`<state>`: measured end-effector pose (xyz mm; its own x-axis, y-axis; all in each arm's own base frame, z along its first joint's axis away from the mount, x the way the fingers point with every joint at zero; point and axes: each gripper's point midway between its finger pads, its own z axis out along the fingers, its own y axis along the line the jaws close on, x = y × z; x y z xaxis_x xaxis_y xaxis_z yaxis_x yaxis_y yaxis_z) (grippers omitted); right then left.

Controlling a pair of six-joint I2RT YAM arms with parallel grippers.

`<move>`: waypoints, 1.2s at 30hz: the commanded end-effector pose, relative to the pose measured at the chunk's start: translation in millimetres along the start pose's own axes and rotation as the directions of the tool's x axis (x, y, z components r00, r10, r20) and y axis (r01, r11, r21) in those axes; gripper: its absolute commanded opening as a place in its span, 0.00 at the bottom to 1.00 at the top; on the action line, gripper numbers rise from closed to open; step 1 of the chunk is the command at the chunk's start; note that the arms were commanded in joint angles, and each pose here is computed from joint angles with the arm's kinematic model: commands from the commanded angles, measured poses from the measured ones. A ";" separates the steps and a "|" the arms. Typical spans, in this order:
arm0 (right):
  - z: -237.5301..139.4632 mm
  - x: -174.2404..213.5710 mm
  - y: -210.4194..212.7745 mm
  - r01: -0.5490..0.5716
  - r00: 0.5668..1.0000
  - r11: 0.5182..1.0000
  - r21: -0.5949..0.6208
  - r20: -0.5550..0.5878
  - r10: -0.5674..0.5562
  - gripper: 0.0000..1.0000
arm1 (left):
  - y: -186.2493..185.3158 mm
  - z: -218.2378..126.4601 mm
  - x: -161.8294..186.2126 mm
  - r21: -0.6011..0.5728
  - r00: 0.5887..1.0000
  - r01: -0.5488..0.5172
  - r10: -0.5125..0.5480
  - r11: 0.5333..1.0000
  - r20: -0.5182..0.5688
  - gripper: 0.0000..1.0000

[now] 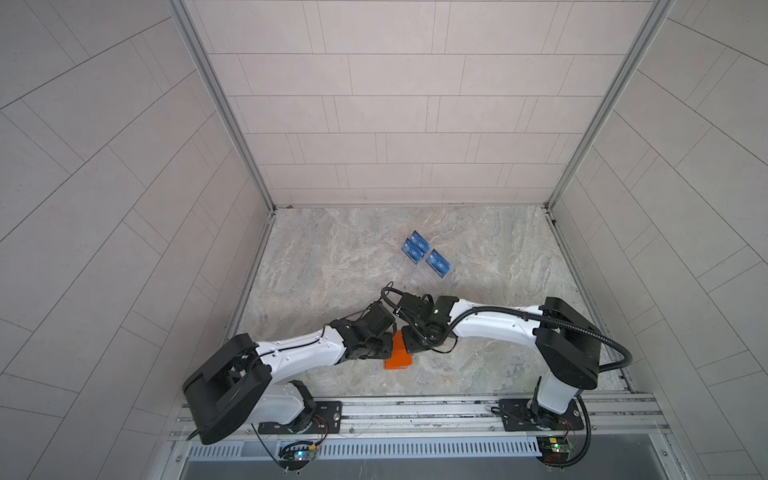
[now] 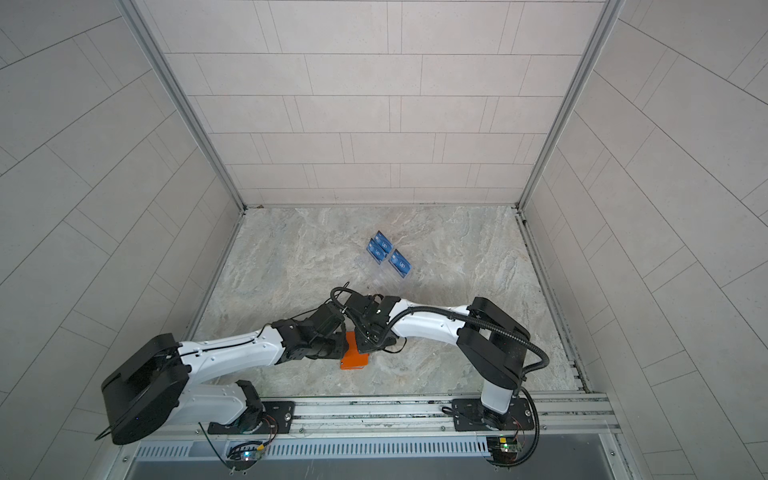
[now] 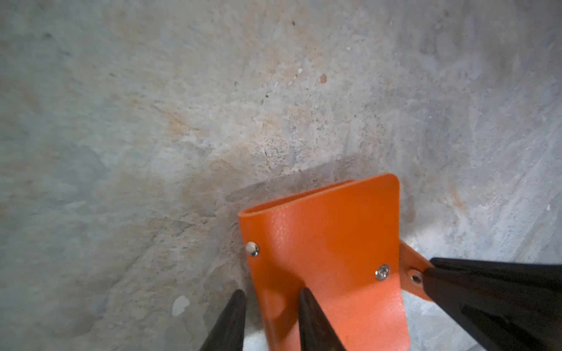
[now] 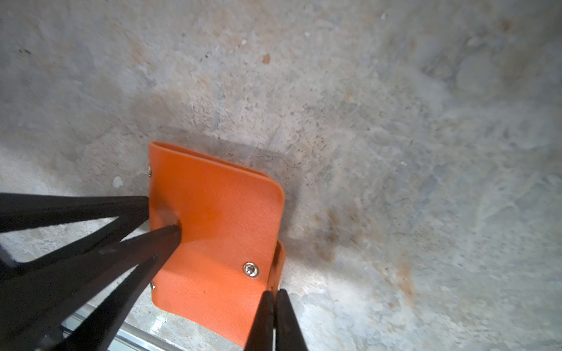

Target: Put the credit cards into the card holder

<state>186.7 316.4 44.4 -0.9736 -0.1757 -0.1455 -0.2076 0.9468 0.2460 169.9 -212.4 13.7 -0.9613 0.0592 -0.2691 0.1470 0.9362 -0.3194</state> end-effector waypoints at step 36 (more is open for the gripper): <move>-3.5 -1.9 13.4 0.056 0.998 0.991 -0.125 0.018 -0.054 0.00 | 31.1 10.9 36.8 -0.150 0.991 -0.044 0.024 0.988 -0.131 0.34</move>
<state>184.4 324.7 42.3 -0.9638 -0.2234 -0.1455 -0.2599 0.9088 0.3264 169.9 -212.2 13.9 -0.9582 0.0784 -0.2752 0.1570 0.9482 -0.2763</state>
